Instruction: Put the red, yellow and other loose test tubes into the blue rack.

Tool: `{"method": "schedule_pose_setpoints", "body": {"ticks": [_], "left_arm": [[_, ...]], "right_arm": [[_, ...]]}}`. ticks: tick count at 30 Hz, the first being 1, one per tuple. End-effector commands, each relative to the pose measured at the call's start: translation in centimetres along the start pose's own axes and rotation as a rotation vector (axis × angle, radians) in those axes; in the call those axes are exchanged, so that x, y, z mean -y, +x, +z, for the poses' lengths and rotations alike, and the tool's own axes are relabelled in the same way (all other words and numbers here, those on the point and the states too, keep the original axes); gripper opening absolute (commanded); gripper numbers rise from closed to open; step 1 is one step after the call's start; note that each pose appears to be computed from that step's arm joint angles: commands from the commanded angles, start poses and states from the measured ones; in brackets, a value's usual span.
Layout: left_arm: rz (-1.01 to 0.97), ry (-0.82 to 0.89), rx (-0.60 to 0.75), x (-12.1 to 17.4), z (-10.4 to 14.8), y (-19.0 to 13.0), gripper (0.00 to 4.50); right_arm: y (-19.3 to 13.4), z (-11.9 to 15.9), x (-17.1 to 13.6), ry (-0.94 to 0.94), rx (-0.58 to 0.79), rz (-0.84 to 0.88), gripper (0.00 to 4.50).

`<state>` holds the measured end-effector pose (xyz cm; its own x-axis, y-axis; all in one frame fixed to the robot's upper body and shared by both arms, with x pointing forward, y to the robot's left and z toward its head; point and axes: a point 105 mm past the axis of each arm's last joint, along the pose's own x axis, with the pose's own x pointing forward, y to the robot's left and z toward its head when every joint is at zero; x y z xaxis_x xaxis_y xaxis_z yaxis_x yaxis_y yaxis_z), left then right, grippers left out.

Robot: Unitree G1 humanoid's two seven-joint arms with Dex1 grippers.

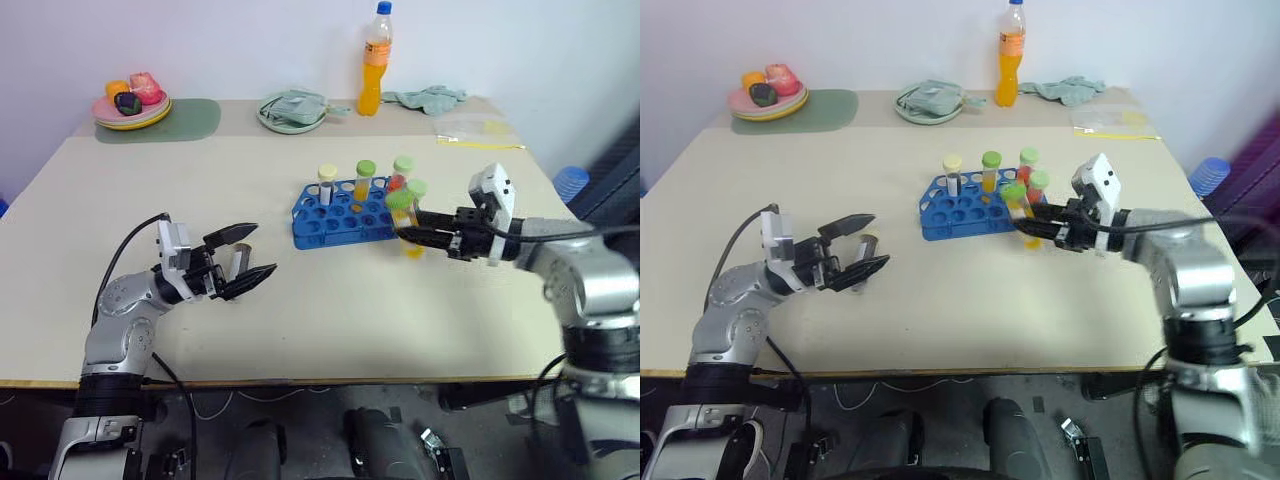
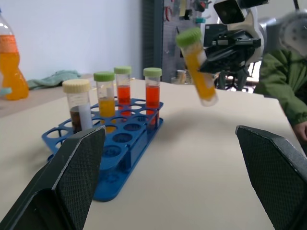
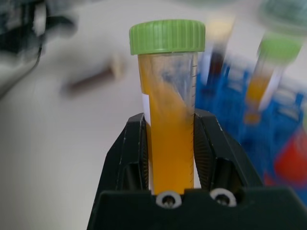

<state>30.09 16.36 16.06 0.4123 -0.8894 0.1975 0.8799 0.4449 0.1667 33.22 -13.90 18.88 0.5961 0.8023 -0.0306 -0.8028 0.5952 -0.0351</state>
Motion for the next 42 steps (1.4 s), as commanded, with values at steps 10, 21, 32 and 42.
{"method": "schedule_pose_setpoints", "body": {"ticks": [10, 21, 32, 42], "left_arm": [[-0.008, 0.044, 0.033, -0.7, 2.5, 1.3, 4.5], [-0.001, 0.056, 0.025, -1.0, 2.9, 1.3, 4.5], [-0.004, 0.051, 0.024, -1.2, 2.2, 0.6, 4.5], [0.002, 0.05, 0.02, -1.5, 1.9, 0.4, 4.5]], "right_arm": [[5.6, -0.3, 3.5, -0.176, 0.289, -0.431, 0.96], [7.0, -1.8, 3.5, -0.197, 0.292, -0.423, 0.96], [7.4, -2.7, 2.3, -0.18, 0.283, -0.401, 0.96], [6.2, -2.5, 3.9, -0.092, 0.316, -0.456, 3.74]]}}
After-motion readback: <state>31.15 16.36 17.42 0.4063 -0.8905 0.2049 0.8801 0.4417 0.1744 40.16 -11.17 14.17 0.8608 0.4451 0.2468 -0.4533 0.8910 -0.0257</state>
